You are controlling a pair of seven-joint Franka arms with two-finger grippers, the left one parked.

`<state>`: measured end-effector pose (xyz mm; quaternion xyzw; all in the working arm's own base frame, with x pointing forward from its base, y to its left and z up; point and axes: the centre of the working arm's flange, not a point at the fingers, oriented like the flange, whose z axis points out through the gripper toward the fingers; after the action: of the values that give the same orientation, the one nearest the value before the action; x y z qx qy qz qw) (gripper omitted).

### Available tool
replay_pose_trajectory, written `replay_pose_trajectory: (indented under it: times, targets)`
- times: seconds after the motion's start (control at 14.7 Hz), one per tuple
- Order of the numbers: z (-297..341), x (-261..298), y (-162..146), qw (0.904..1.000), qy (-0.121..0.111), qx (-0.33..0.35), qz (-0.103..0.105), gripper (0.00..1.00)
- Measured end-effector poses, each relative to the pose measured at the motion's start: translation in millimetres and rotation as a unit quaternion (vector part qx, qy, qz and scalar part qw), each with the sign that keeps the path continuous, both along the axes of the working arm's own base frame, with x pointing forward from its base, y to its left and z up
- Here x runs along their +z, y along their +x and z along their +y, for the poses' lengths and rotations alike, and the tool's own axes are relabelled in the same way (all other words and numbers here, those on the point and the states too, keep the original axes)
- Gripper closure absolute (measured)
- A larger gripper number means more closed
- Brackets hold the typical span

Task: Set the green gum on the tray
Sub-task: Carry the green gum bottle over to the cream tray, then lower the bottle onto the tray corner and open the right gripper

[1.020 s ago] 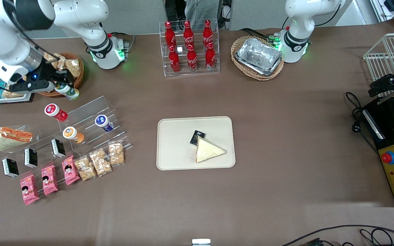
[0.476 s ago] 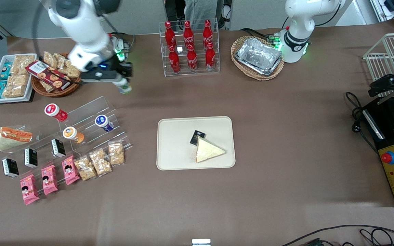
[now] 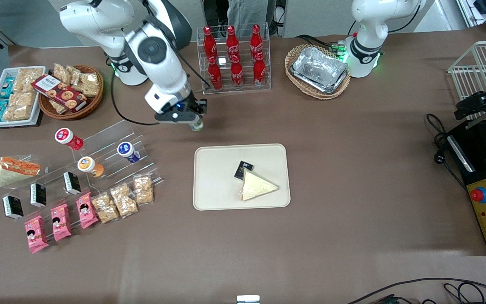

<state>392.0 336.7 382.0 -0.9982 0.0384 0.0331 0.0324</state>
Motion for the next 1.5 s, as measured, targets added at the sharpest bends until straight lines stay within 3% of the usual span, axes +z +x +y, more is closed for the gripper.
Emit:
replay_pose_trajectory:
  times: [0.34, 0.75, 1.16, 1.5]
  targets:
    - [13.3, -71.4, 14.0, 0.9997, 0.021, 0.007, 0.003, 0.41]
    - [23.0, -130.6, 21.8, 0.9996, -0.012, 0.015, -0.023, 0.41]
    - [21.4, -133.7, 42.7, 0.9993, -0.012, 0.014, -0.033, 0.41]
    - [20.6, -150.3, 48.7, 0.9993, -0.017, 0.02, -0.025, 0.41]
